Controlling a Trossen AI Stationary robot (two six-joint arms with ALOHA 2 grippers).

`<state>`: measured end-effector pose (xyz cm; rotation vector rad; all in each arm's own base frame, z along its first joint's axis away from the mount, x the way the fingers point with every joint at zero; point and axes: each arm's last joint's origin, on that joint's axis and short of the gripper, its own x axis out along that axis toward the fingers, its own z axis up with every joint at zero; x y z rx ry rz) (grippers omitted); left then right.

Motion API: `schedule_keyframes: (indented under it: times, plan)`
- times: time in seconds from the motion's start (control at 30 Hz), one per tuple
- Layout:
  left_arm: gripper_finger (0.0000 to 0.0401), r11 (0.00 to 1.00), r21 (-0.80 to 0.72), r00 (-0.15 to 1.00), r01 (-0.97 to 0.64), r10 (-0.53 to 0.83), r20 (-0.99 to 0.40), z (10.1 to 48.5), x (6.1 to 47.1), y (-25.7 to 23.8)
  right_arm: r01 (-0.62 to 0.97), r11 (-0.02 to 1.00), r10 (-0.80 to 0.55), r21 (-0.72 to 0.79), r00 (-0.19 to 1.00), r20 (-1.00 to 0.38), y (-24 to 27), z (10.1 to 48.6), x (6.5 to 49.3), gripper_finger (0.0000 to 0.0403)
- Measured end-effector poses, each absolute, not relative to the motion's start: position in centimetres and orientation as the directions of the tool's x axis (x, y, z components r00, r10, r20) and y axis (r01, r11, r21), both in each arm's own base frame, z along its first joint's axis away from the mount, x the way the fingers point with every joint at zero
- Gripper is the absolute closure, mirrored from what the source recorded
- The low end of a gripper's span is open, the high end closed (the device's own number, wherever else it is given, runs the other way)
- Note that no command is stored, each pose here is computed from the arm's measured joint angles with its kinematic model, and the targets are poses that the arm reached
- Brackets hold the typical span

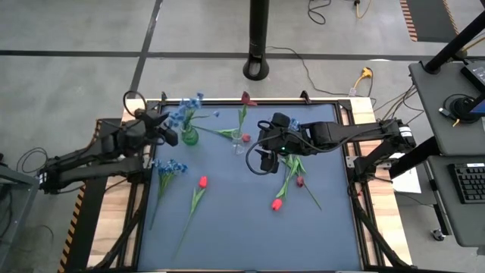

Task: Sort flowers into vase by color
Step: Put the right blue flowers into the green vase, then put the right red tulip into the top transparent vase

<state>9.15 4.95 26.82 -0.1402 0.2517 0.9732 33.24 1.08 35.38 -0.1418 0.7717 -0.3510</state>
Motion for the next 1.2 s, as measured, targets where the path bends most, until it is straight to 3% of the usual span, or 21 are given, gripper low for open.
schedule_keyframes:
  times: [0.33, 0.47, 0.6, 0.87, 1.2]
  plan:
    - [0.0276, 0.466, -0.073, 0.441, -0.882, 0.759, -0.479, 28.5, 7.0, 4.2, 0.256, 0.933, -0.361, -0.255, 0.660, -0.659, 1.1, 35.4, 33.2, 0.0115]
    - [0.0259, 0.464, -0.100, 0.453, -0.880, 0.758, -0.469, 29.4, 7.0, 4.2, 0.258, 0.933, -0.361, -0.253, 0.660, -0.659, 1.1, 35.4, 33.1, 0.0115]
    - [0.0251, 0.524, -0.144, 0.528, -0.839, 0.721, -0.450, 31.4, 6.6, 3.8, 0.304, 0.928, -0.365, -0.214, 0.636, -0.680, 1.0, 35.7, 32.3, 0.0115]
    - [0.0257, 0.537, -0.188, 0.564, -0.822, 0.728, -0.390, 36.0, 3.9, 2.9, 0.439, 0.885, -0.376, -0.159, 0.470, -0.799, 0.8, 35.0, 29.6, 0.0115]
    - [0.0258, 0.723, -0.251, 0.756, -0.644, 0.551, -0.353, 36.2, 6.0, 2.9, 0.491, 0.861, -0.315, -0.132, 0.313, -0.896, 0.5, 30.2, 28.8, 0.0115]
